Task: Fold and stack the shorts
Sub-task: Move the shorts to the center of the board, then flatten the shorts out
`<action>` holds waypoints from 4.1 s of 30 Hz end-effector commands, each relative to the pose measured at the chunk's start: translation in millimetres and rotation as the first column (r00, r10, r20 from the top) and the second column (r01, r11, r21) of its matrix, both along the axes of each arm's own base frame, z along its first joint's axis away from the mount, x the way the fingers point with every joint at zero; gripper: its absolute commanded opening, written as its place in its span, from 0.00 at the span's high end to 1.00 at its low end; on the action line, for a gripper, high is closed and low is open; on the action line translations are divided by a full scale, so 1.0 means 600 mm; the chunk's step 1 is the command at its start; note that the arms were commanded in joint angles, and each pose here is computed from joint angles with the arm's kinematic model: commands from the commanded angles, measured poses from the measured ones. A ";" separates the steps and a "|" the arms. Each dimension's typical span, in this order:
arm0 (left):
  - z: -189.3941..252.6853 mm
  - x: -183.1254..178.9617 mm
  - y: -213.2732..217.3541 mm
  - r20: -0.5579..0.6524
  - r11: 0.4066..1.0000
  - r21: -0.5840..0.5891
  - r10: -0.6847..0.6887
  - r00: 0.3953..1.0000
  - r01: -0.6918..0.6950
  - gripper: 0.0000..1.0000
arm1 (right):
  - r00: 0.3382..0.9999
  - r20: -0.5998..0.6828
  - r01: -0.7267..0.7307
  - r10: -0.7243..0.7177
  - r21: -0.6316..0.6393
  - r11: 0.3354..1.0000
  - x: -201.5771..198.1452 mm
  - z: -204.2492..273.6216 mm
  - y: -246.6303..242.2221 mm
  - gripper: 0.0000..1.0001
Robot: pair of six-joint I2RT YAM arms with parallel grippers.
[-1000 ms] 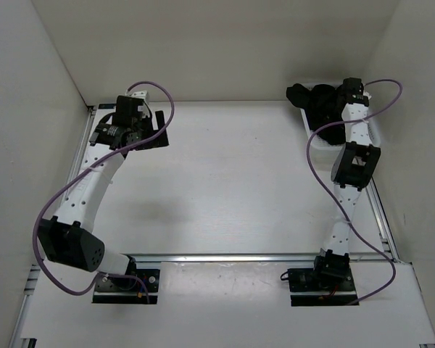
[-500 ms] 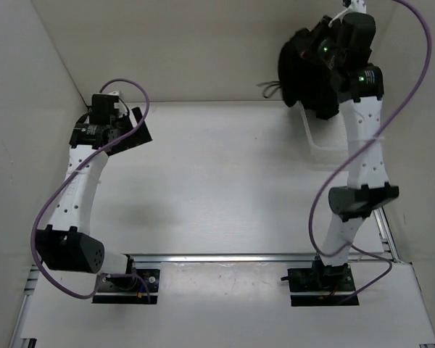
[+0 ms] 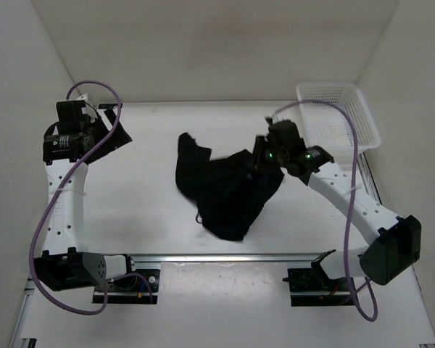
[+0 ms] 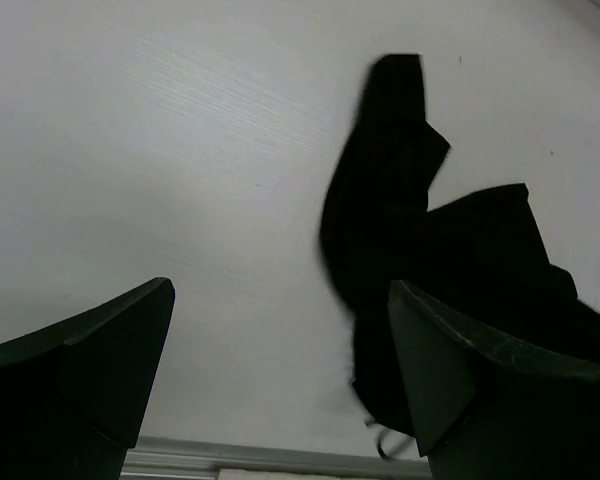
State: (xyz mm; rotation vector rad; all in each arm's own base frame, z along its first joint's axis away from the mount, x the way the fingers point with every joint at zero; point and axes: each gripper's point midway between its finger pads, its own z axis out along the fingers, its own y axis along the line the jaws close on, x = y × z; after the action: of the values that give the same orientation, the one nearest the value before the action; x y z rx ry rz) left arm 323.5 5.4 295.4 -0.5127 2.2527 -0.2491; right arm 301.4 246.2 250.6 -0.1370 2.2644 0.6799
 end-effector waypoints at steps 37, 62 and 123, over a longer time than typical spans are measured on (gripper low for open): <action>-0.435 0.226 -0.148 -0.549 0.998 -0.041 -0.060 0.834 0.045 0.44 | 0.939 -0.277 0.040 -0.205 -0.503 0.863 0.073 -0.297 -0.080 0.36; 0.120 0.256 -0.075 0.130 0.949 -0.291 -0.086 0.988 0.120 0.90 | 0.890 0.400 0.242 -0.219 -0.008 0.970 0.252 0.316 -0.170 1.00; -0.362 -0.040 -0.071 -0.562 0.970 -0.154 0.071 0.824 -0.189 0.88 | 0.585 -0.616 0.638 -0.528 -0.053 0.768 -0.100 -0.329 -0.214 1.00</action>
State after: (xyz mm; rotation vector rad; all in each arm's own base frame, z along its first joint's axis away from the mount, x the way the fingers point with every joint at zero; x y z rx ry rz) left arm 290.0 -43.5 41.7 -0.9937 2.8490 -0.2565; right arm 243.7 137.3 40.6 1.0766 2.5943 0.7583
